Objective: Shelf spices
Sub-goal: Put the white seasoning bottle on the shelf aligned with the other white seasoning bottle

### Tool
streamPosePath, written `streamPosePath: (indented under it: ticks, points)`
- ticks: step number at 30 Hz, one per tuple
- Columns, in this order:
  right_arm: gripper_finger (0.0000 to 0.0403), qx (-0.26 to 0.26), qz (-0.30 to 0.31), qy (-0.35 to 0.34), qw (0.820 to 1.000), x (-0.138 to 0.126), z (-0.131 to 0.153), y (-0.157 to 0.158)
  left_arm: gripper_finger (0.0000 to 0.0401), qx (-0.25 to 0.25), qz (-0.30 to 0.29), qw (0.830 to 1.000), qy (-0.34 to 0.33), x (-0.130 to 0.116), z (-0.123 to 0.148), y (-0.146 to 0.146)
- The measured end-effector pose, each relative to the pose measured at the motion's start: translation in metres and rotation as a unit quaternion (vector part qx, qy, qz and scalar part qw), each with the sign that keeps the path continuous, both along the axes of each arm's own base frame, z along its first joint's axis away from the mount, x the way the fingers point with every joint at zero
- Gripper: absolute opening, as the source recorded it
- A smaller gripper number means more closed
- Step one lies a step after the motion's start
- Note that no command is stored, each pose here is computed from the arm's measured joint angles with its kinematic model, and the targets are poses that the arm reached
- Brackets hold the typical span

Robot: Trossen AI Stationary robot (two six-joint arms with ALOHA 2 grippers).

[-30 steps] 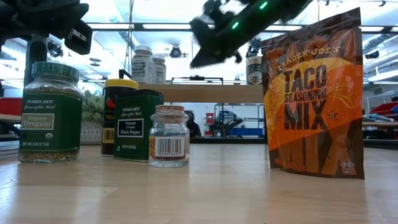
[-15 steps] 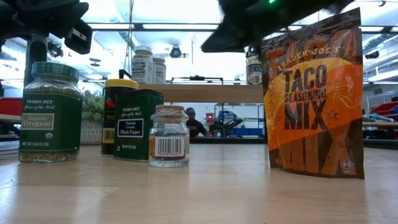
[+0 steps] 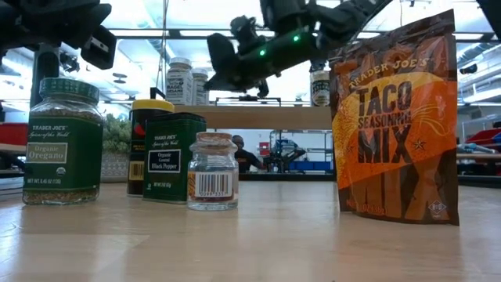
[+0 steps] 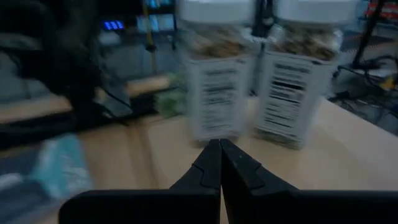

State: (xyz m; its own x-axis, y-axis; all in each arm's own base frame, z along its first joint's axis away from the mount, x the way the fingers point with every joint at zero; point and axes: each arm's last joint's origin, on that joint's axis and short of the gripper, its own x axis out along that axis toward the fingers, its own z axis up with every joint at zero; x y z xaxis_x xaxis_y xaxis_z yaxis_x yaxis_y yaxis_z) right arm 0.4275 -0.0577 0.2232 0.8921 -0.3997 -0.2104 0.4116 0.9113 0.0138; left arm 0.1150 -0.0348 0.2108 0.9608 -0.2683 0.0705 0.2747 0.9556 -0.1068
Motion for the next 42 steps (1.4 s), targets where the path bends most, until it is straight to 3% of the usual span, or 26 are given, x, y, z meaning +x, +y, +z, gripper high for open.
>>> streamPosePath:
  ticks: [5,13,19,26,42]
  points:
    - [0.0000,-0.013,-0.021,0.026,0.999,0.012,0.004,-0.029,0.0069,-0.001,0.000,1.000,-0.002,0.000,0.000,0.000]
    - [0.0000,-0.023,-0.058,0.033,0.998,0.011,0.015,-0.066,0.0069,-0.001,0.000,1.000,-0.002,0.000,0.000,0.000]
    - [0.0000,-0.014,-0.040,0.020,0.999,0.005,0.017,-0.088,0.0069,0.002,0.000,1.000,-0.005,0.000,0.001,0.000]
    - [0.0000,-0.015,-0.012,-0.010,1.000,0.006,0.025,-0.093,0.0069,0.008,0.001,1.000,-0.010,0.000,0.001,0.000]
    - [0.0000,-0.015,-0.004,0.041,0.999,0.032,0.031,-0.105,0.0069,0.009,0.000,1.000,-0.004,0.000,0.000,0.000]
